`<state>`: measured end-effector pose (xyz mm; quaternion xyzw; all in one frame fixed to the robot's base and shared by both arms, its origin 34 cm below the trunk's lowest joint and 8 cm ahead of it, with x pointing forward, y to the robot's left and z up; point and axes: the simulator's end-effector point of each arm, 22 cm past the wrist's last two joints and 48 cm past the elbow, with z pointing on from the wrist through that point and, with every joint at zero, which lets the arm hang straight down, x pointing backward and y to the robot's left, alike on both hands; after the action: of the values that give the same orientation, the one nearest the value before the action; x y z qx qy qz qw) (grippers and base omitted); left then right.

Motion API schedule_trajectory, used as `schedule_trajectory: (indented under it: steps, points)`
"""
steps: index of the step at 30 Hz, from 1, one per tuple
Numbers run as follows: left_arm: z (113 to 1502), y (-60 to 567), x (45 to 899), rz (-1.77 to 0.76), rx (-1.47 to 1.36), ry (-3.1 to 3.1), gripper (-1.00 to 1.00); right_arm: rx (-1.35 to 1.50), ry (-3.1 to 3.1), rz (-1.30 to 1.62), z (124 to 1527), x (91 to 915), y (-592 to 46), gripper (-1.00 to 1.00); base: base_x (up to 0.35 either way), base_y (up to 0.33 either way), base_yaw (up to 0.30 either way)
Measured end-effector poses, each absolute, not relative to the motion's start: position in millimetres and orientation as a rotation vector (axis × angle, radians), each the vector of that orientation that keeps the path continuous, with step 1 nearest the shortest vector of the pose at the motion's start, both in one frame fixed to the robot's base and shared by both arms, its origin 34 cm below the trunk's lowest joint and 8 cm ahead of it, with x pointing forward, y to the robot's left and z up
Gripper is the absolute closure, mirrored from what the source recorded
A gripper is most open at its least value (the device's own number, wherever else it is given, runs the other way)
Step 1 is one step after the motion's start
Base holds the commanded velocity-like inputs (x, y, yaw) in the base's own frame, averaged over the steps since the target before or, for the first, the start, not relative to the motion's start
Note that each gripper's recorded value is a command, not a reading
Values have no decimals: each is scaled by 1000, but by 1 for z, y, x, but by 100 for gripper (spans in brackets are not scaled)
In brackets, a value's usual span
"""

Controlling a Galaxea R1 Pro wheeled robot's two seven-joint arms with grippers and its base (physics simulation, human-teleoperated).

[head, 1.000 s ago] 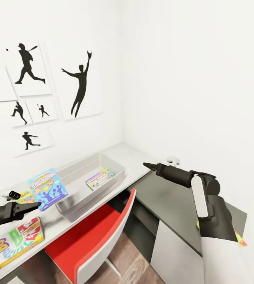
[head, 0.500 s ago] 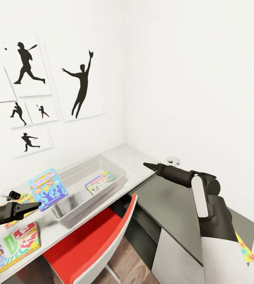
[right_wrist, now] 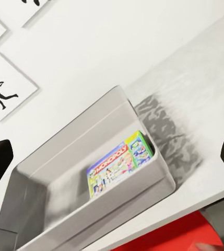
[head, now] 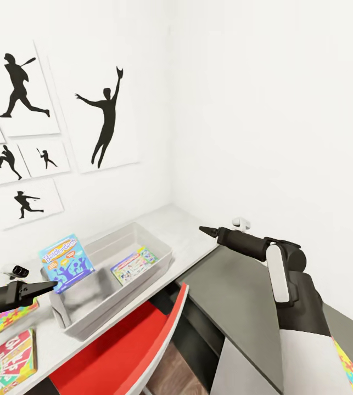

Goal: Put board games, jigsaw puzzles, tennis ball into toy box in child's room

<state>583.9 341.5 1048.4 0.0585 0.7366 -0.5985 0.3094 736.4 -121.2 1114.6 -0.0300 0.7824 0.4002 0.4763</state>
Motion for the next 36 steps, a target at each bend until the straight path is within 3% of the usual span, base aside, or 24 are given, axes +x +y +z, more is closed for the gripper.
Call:
schedule_trajectory:
  steps: [36]
  points:
    - [1049, 325, 608, -1642, 36, 1947, 100, -37, 1908, 975, 1115, 740, -133, -100, 16, -1, 0]
